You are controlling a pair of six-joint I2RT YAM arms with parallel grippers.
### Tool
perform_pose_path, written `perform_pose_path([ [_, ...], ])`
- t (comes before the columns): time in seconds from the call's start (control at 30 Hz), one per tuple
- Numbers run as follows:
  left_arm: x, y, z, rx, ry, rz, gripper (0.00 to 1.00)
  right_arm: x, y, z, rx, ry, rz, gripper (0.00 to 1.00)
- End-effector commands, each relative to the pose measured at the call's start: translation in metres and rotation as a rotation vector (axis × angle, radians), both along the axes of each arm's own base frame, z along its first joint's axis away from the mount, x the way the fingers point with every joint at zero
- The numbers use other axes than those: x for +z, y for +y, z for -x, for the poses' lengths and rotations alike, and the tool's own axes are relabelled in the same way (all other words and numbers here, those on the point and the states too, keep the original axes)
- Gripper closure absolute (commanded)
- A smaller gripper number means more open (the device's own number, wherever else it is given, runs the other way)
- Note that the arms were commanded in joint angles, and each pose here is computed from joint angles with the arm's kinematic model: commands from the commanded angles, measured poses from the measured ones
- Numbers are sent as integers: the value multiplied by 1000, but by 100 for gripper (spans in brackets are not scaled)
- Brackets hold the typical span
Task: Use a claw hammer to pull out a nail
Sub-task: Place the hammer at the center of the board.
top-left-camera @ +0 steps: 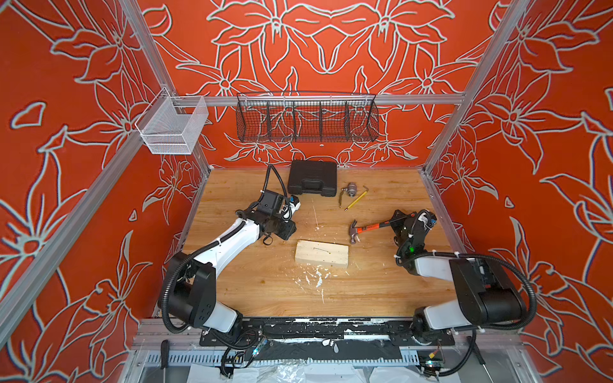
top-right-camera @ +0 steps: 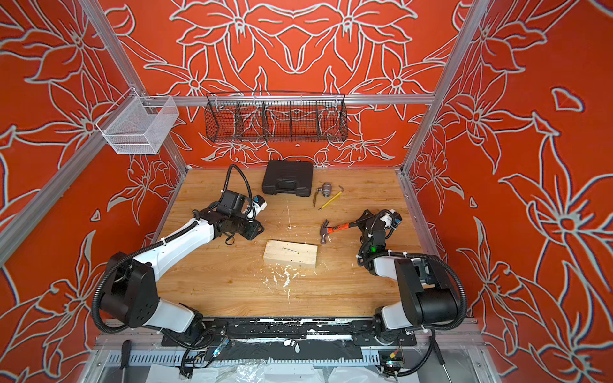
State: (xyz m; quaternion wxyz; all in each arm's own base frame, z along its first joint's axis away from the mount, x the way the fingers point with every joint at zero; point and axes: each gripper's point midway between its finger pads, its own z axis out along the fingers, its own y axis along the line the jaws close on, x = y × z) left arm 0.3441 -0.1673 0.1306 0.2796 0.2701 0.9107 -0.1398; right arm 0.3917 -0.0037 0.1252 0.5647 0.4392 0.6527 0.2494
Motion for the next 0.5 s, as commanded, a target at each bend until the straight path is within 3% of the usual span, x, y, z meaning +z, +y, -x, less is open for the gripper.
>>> perform_pose_path([
  [0.0, 7, -9, 7, -56, -24, 20, 63, -31, -9, 13, -43, 73, 8, 87],
  [0.27, 11, -26, 19, -159, -42, 18, 62, -59, -9, 19, -52, 139, -22, 82],
  [0.47, 10, -42, 29, -243, -28, 10, 62, -78, -18, 36, -109, 167, -42, 69],
])
